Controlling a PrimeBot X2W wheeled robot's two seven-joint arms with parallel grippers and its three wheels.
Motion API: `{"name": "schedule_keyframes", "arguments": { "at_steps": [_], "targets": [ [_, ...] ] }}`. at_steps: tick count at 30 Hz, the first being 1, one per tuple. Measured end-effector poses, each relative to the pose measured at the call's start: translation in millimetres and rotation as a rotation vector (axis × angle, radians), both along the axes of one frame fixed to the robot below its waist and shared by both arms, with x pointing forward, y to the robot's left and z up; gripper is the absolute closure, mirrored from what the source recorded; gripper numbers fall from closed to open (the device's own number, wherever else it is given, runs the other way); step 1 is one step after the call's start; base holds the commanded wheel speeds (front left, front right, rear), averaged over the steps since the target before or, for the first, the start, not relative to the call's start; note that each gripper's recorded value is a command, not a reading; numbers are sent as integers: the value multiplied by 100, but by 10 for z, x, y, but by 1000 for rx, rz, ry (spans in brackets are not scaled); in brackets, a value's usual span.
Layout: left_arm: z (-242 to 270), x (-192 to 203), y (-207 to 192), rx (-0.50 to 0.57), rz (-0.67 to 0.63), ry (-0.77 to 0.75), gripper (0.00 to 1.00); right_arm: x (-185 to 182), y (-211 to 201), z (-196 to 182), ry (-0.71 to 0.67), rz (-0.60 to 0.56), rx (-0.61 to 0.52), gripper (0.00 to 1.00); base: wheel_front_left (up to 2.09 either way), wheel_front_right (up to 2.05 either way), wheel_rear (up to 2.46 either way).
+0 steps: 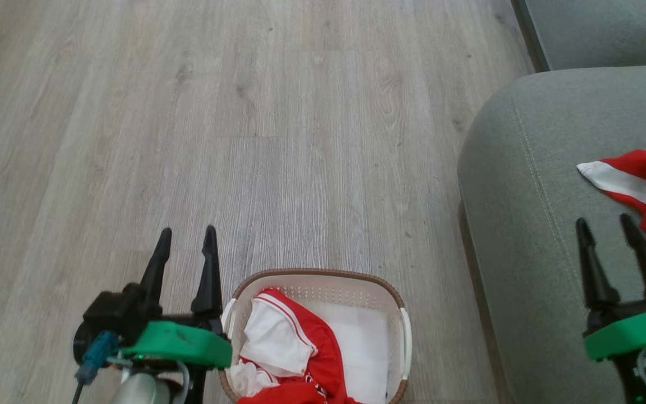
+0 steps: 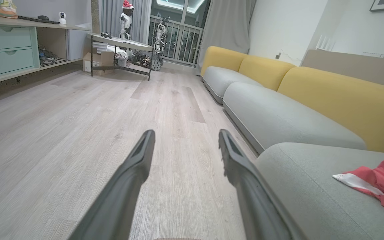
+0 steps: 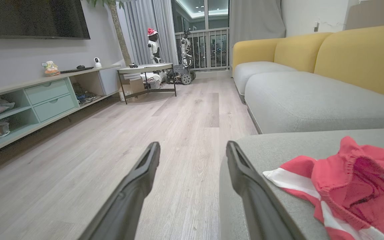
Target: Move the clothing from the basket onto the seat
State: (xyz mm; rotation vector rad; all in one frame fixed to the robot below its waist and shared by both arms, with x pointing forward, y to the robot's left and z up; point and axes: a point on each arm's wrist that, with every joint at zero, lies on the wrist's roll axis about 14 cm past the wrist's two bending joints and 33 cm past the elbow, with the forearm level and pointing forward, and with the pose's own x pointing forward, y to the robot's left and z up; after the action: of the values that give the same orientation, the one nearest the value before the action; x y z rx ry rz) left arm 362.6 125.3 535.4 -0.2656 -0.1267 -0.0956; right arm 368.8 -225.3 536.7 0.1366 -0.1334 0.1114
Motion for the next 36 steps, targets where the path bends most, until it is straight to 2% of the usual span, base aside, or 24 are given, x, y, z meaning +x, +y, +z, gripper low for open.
{"name": "schedule_keyframes", "arguments": {
  "at_steps": [11,30,36],
  "targets": [
    [-199,5,32,45,0,41,0,-51,267,-179,49,61,15,0,0,0,0],
    [-293,33,10,56,-14,65,0,-13,245,-180,49,56,14,0,0,0,0],
    [-392,163,-176,60,-62,94,0,140,135,-117,32,35,9,0,0,0,0]
  ]
}}
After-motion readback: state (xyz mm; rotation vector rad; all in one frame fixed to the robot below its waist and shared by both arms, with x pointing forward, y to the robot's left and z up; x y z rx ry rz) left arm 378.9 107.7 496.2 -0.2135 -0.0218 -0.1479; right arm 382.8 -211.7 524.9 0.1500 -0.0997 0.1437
